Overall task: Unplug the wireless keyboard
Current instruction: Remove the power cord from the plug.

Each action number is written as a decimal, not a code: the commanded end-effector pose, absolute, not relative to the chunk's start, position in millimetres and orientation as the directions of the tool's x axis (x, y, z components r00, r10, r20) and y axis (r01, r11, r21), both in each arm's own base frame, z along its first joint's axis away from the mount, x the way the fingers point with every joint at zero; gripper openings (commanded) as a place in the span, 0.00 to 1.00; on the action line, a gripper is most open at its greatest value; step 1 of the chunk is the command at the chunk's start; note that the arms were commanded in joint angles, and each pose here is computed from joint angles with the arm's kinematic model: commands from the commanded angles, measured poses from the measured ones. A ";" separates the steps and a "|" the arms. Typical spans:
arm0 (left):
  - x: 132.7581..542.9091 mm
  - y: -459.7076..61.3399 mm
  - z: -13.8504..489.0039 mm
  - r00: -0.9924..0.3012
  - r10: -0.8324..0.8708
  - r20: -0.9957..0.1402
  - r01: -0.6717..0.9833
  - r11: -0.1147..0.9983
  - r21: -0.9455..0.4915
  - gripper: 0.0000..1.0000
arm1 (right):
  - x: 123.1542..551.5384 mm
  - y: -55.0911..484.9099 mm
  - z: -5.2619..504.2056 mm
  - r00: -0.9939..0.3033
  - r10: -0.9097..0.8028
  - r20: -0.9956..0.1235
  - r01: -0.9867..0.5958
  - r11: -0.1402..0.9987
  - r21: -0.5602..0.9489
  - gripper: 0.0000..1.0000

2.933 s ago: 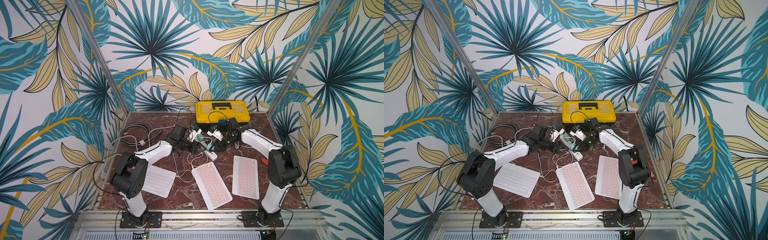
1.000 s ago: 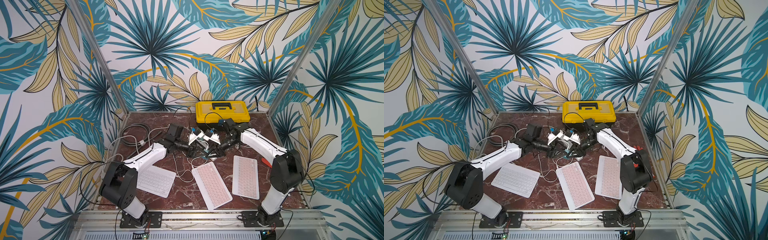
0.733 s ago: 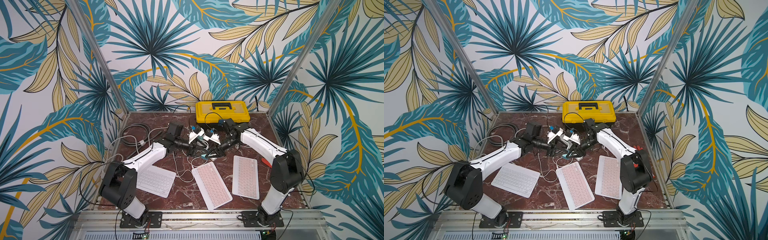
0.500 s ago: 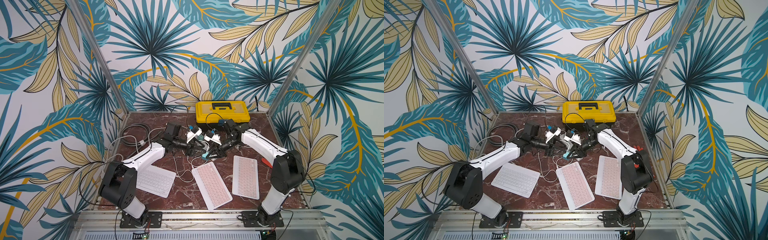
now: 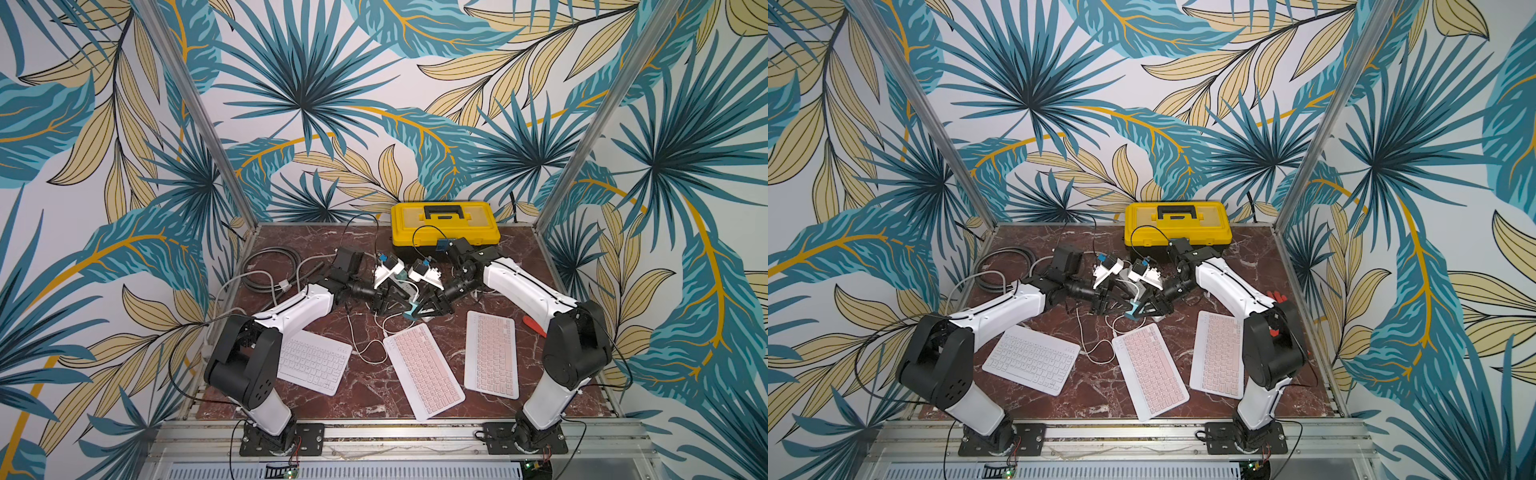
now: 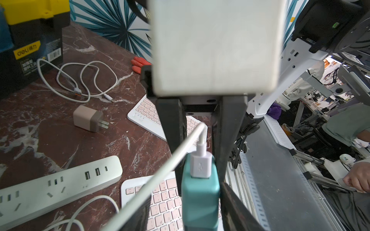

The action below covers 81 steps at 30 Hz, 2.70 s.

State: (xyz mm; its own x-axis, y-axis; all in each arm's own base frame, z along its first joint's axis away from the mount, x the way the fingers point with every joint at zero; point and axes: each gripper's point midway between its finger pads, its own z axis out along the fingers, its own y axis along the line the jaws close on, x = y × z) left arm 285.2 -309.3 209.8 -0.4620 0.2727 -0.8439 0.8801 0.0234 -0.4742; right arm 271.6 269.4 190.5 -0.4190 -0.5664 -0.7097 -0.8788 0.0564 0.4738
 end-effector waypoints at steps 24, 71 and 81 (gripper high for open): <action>282.2 -321.9 204.1 -0.519 0.287 -0.805 0.835 -0.031 -0.549 0.00 | 289.0 272.6 185.1 -0.478 -0.537 -0.695 -0.866 0.158 0.474 0.34; 375.7 -305.3 163.7 -0.523 0.303 -0.796 0.746 0.615 -0.256 0.00 | 402.3 272.1 170.5 -0.752 0.254 -0.608 -0.358 0.617 0.701 0.39; 377.0 -305.7 164.1 -0.524 0.302 -0.797 0.730 0.641 -0.237 0.00 | 407.5 282.5 155.8 -0.795 0.269 -0.544 -0.296 0.611 0.734 0.29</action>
